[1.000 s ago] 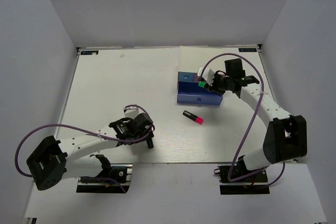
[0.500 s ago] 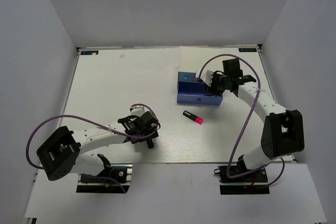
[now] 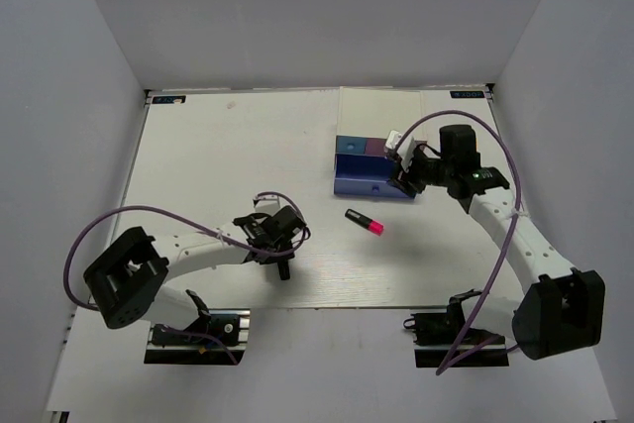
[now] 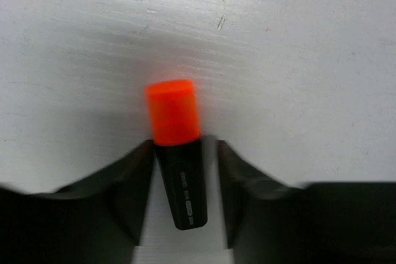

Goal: Sort the stationery into containers
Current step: Place the pen in the drawer, then pick up the pen from the center of the board.

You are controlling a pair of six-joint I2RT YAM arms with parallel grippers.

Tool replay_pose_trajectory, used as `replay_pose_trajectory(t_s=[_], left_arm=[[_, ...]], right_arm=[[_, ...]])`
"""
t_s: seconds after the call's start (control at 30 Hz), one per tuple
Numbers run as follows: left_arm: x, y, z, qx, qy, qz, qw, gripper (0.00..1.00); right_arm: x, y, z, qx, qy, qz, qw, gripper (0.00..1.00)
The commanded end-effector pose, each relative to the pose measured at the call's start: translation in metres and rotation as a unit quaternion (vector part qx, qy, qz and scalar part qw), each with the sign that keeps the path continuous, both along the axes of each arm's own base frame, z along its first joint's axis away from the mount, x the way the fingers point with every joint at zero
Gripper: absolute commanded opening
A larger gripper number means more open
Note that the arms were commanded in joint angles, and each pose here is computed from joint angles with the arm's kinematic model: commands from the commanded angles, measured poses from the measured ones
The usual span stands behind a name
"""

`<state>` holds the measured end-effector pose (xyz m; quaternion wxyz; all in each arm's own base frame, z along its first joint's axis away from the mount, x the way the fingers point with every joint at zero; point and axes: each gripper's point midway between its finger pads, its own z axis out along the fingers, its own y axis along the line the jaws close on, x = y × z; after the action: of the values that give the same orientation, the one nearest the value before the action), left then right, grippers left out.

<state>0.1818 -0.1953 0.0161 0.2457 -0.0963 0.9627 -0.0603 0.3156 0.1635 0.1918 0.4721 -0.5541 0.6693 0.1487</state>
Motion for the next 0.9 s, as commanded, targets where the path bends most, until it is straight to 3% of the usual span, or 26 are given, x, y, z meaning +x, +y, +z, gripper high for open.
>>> replay_pose_trajectory(t_s=[0.0, 0.07, 0.1, 0.3, 0.47, 0.57, 0.6, 0.7, 0.77, 0.87], left_arm=[[-0.013, 0.005, -0.018, 0.037, 0.045, -0.017, 0.998, 0.48], [-0.015, 0.007, -0.022, 0.053, 0.058, -0.017, 0.997, 0.44], [-0.015, 0.011, -0.022, 0.061, 0.058, -0.016, 0.996, 0.44], [-0.009, -0.002, -0.015, 0.05, 0.05, -0.02, 0.997, 0.38], [0.024, -0.046, 0.046, -0.032, -0.037, -0.071, 0.996, 0.32], [0.047, -0.09, 0.109, -0.122, -0.121, -0.131, 0.976, 0.31], [0.054, -0.103, 0.129, -0.137, -0.148, -0.157, 0.967, 0.31], [0.069, -0.138, 0.18, -0.187, -0.214, -0.225, 0.932, 0.3], [0.081, -0.161, 0.199, -0.205, -0.244, -0.263, 0.911, 0.3], [0.094, -0.188, 0.205, -0.179, -0.27, -0.339, 0.883, 0.3]], right_arm=[[-0.016, 0.003, -0.002, 0.032, 0.03, -0.004, 0.999, 0.53], [-0.022, 0.002, -0.005, 0.043, 0.04, -0.015, 0.998, 0.83], [-0.021, 0.003, -0.004, 0.046, 0.037, -0.019, 0.998, 0.9], [-0.032, 0.001, -0.003, 0.083, 0.066, -0.058, 0.993, 0.9], [-0.045, 0.005, 0.001, 0.113, 0.09, -0.061, 0.988, 0.9], [-0.059, 0.008, -0.006, 0.128, 0.112, -0.054, 0.984, 0.78], [-0.063, 0.007, -0.008, 0.133, 0.119, -0.059, 0.982, 0.55], [-0.065, 0.001, -0.009, 0.145, 0.119, -0.088, 0.978, 0.07], [-0.064, -0.004, -0.01, 0.146, 0.111, -0.104, 0.978, 0.04], [-0.065, -0.01, -0.012, 0.145, 0.102, -0.121, 0.977, 0.06]])
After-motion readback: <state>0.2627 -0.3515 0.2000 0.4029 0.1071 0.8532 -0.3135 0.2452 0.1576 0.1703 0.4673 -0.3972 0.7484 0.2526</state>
